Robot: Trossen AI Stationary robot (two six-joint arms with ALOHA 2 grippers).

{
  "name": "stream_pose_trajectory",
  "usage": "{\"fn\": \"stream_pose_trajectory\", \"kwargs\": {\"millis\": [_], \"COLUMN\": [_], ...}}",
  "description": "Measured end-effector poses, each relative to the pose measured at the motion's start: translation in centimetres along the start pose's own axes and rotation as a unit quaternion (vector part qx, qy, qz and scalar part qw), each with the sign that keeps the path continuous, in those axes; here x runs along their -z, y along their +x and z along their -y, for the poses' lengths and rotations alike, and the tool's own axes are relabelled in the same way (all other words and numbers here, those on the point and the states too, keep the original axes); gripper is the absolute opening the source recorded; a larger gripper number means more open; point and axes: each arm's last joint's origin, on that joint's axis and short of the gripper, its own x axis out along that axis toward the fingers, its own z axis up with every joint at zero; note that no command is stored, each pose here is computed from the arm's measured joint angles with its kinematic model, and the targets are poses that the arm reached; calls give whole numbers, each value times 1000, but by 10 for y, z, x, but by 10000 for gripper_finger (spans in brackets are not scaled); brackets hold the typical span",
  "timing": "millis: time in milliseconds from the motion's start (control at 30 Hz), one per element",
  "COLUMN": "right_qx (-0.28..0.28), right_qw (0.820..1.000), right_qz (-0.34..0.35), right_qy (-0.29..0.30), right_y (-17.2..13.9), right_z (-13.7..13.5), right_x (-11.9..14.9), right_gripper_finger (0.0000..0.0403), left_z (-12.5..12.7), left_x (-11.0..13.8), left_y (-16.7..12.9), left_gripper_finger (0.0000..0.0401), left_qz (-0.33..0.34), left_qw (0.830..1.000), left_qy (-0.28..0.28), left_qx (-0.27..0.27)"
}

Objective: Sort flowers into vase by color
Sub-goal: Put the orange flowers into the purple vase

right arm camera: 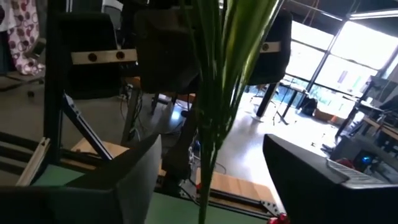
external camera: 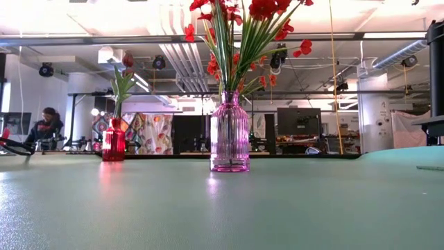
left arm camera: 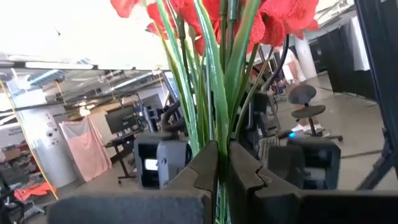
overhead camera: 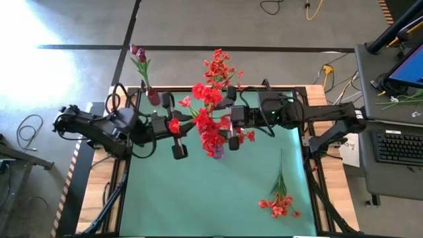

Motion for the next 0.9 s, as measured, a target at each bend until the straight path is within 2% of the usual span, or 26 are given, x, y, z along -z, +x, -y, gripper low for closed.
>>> {"fn": "stream_pose_trajectory", "kwargs": {"millis": [133, 267, 400, 700, 900], "right_qx": [-2, -1, -1, 0, 2], "right_qw": [1000, 1000, 999, 1000, 999], "right_qz": [-7, -6, -6, -2, 4], "right_qy": [6, 22, 36, 31, 41], "right_y": [4, 6, 6, 2, -3], "right_z": [-1, -1, -1, 0, 2], "right_x": [4, 5, 5, 2, -3], "right_gripper_finger": [294, 275, 212, 27, 30], "left_z": [2, 4, 6, 5, 1], "left_x": [3, 8, 9, 8, 5], "left_y": [6, 10, 12, 11, 7], "left_gripper_finger": [0, 0, 0, 0, 35], "left_qz": [5, 0, -1, -3, -1], "left_qw": [1000, 1000, 1000, 1000, 1000], "left_qy": [6, 9, 10, 15, 15], "left_qx": [-6, -7, -7, -11, -11]}}
